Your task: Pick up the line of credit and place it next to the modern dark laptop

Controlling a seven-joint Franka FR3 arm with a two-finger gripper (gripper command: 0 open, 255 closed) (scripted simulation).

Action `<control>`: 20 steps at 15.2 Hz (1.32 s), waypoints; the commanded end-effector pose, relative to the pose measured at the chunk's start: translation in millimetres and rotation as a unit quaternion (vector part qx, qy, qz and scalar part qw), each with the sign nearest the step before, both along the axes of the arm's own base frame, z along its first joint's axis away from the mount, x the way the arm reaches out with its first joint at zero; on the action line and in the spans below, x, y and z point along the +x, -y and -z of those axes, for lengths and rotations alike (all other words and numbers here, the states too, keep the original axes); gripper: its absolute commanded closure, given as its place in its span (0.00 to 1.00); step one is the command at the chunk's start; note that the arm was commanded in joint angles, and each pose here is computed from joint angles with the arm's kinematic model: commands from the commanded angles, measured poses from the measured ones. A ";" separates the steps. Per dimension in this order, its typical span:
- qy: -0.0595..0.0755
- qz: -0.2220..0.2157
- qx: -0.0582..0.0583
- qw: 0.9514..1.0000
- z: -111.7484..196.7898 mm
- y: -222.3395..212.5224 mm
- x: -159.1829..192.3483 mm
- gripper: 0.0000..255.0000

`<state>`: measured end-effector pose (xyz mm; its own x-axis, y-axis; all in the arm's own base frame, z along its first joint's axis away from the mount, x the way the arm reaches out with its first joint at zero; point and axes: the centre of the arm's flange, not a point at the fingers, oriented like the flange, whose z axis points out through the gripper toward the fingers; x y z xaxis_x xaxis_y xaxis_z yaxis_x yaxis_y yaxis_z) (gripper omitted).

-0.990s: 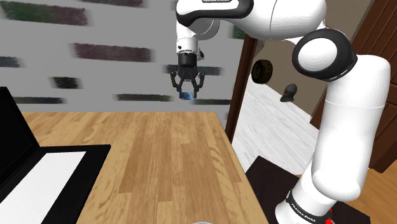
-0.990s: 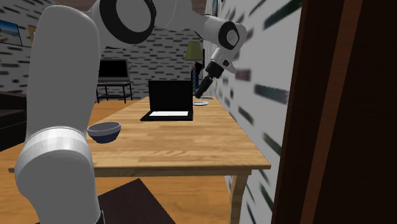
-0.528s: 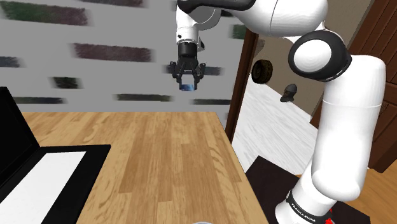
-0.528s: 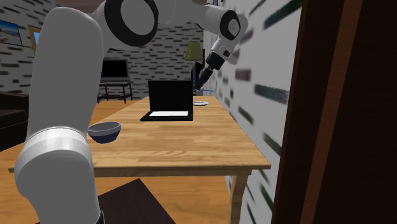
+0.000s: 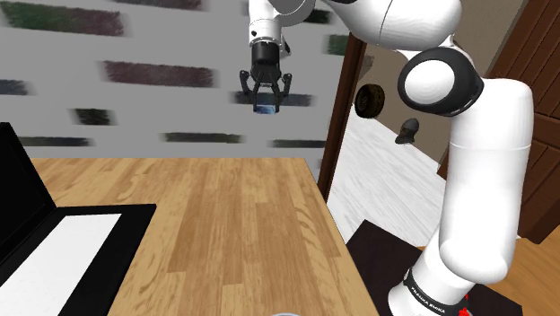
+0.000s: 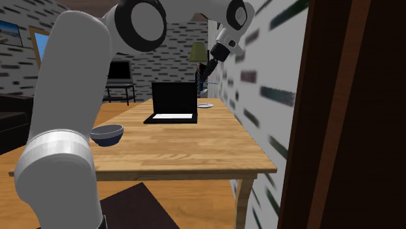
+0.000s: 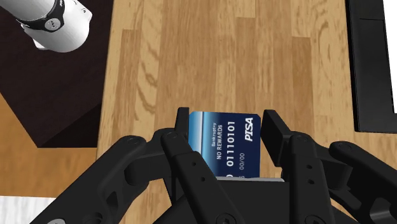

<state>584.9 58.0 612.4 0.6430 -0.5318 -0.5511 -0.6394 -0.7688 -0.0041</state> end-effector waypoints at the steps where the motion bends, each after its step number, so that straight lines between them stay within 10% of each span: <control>1: 0.000 0.000 0.000 1.000 -11.1 0.3 0.0 1.00; 7: 0.000 0.000 0.000 1.000 -41.5 0.3 0.0 1.00; 20: 0.000 0.000 0.000 1.000 -42.2 -160.5 -60.0 1.00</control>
<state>530.2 205.1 657.5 0.6437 -0.5305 -0.5516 -0.6382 -0.7699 -0.0043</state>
